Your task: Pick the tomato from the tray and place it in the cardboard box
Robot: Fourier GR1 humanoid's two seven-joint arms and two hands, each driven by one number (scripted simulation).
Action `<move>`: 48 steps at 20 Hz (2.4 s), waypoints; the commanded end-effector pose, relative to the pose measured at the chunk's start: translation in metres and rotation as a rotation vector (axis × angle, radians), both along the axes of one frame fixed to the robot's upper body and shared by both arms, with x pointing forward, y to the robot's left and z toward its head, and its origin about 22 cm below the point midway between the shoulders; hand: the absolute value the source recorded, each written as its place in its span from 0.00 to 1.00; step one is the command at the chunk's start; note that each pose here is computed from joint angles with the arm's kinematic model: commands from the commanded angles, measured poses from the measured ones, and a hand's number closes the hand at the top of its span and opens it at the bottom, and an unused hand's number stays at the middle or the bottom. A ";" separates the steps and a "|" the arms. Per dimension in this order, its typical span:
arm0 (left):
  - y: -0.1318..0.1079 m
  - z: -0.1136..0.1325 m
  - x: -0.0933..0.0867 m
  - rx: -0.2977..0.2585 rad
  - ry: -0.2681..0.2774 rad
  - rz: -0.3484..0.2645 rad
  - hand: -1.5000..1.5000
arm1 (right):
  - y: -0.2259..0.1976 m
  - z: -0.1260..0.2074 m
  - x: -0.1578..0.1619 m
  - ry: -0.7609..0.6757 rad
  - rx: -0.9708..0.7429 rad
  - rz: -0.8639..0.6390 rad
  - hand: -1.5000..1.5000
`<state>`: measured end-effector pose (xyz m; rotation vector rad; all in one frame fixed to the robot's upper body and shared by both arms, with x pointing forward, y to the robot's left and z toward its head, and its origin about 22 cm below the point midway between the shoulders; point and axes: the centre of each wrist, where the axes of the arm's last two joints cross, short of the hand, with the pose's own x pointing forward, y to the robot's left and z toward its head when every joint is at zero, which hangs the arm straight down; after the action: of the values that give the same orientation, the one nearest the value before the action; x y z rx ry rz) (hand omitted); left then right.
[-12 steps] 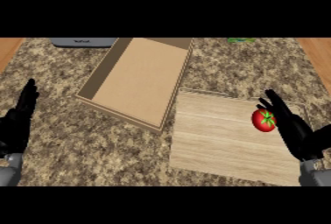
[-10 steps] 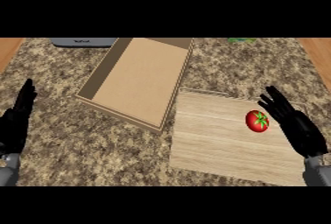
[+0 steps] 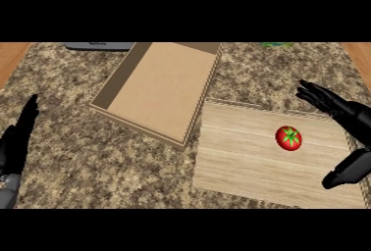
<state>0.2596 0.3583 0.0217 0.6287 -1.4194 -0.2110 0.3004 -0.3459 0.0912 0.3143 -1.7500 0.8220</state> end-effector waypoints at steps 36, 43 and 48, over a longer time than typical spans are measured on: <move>0.005 0.011 0.013 0.001 0.040 -0.002 0.50 | -0.012 0.003 0.079 -0.281 -0.783 0.513 0.00; 0.000 -0.007 0.005 0.002 0.029 0.020 0.50 | -0.005 -0.001 0.083 -0.271 -0.756 0.537 0.00; 0.000 -0.012 0.005 -0.001 0.046 0.031 0.50 | -0.004 -0.005 0.075 -0.271 -0.704 0.593 0.00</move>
<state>0.2664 0.3570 0.0134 0.6386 -1.3689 -0.2174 0.3795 -0.3408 0.0868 -0.0011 -1.4907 1.9323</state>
